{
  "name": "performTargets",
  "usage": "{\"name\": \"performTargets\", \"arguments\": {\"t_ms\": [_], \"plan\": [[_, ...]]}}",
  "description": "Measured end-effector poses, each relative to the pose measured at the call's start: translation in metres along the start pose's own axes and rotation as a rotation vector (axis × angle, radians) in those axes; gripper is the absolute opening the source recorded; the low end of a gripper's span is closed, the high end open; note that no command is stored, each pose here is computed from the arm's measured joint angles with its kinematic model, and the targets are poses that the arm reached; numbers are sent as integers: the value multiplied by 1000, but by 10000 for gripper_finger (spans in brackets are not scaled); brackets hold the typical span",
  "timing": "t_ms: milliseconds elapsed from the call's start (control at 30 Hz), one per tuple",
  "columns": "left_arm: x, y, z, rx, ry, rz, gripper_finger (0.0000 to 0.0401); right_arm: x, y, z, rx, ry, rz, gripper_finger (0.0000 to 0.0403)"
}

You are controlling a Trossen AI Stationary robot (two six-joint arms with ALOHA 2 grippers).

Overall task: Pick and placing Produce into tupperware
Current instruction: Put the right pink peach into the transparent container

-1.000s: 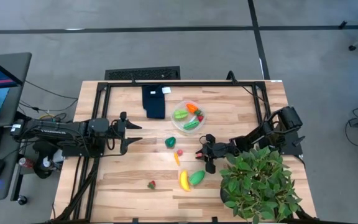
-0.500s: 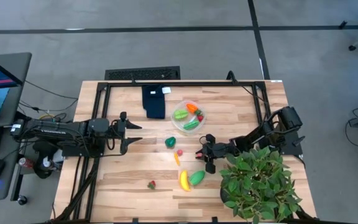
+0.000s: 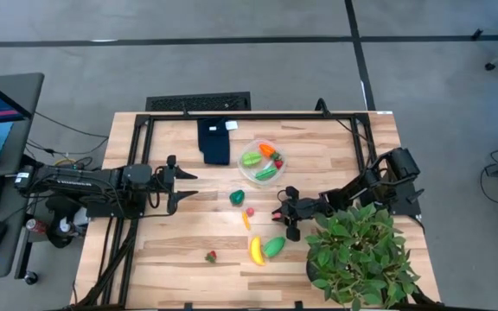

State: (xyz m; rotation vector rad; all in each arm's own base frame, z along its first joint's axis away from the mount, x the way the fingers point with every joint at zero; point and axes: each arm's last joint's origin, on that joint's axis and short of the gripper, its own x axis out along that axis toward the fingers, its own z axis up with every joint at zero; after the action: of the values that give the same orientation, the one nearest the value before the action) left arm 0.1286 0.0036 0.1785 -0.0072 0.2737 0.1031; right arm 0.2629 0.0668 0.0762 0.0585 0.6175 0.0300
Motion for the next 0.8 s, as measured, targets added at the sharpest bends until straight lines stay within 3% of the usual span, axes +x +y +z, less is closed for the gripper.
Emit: {"name": "performTargets", "arguments": {"t_ms": [333, 600, 800], "plan": [[0, 0, 0, 0, 0, 0, 229, -1, -7, 4, -16, -14, -26, 91], [0, 0, 0, 0, 0, 0, 229, -18, -9, 28, -90, -99, -35, 91], [0, 0, 0, 0, -1, 0, 229, -35, -23, 46, -155, -137, -123, 91]]}}
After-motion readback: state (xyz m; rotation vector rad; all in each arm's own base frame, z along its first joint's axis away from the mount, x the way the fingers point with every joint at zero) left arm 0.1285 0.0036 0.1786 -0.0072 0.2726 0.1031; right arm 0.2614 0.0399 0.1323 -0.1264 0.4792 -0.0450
